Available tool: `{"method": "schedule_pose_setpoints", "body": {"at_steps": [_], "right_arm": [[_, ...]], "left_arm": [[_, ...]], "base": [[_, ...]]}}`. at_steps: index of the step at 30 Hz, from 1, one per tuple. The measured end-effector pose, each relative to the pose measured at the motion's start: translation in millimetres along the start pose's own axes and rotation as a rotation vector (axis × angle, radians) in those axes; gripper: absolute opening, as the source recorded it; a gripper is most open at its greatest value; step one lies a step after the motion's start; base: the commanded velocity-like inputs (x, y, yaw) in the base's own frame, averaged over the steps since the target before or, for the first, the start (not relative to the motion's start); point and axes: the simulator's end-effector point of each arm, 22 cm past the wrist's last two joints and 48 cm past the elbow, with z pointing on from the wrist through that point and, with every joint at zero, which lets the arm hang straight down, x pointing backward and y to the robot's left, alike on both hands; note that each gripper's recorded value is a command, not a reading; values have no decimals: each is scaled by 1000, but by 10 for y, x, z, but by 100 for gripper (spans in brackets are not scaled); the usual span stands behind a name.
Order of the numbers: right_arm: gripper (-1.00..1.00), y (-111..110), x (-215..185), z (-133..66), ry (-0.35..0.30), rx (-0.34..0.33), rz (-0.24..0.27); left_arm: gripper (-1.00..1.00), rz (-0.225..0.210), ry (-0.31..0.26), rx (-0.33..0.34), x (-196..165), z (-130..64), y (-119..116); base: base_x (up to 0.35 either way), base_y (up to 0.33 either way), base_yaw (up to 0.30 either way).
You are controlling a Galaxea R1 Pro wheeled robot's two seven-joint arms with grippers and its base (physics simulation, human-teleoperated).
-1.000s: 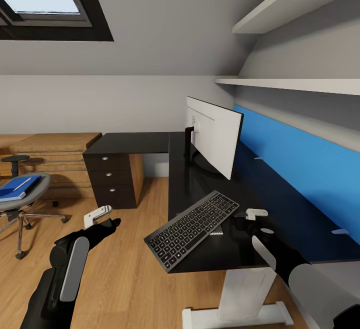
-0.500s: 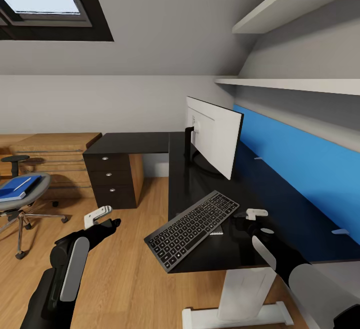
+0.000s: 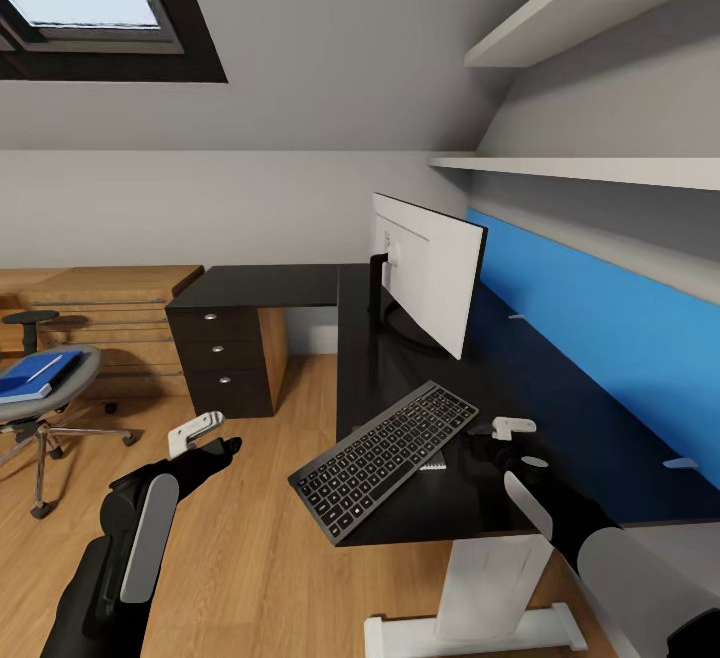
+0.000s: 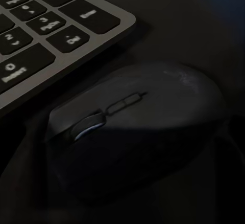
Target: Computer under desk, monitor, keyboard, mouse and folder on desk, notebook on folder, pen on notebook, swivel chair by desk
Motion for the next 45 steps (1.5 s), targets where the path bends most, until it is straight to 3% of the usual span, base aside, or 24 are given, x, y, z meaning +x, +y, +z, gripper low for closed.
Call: {"method": "schedule_pose_setpoints", "body": {"at_steps": [45], "right_arm": [[100,0,0,0,0,0,0]], "left_arm": [[100,0,12,-3,44,24,12]], "base": [[8,-3,0]]}}
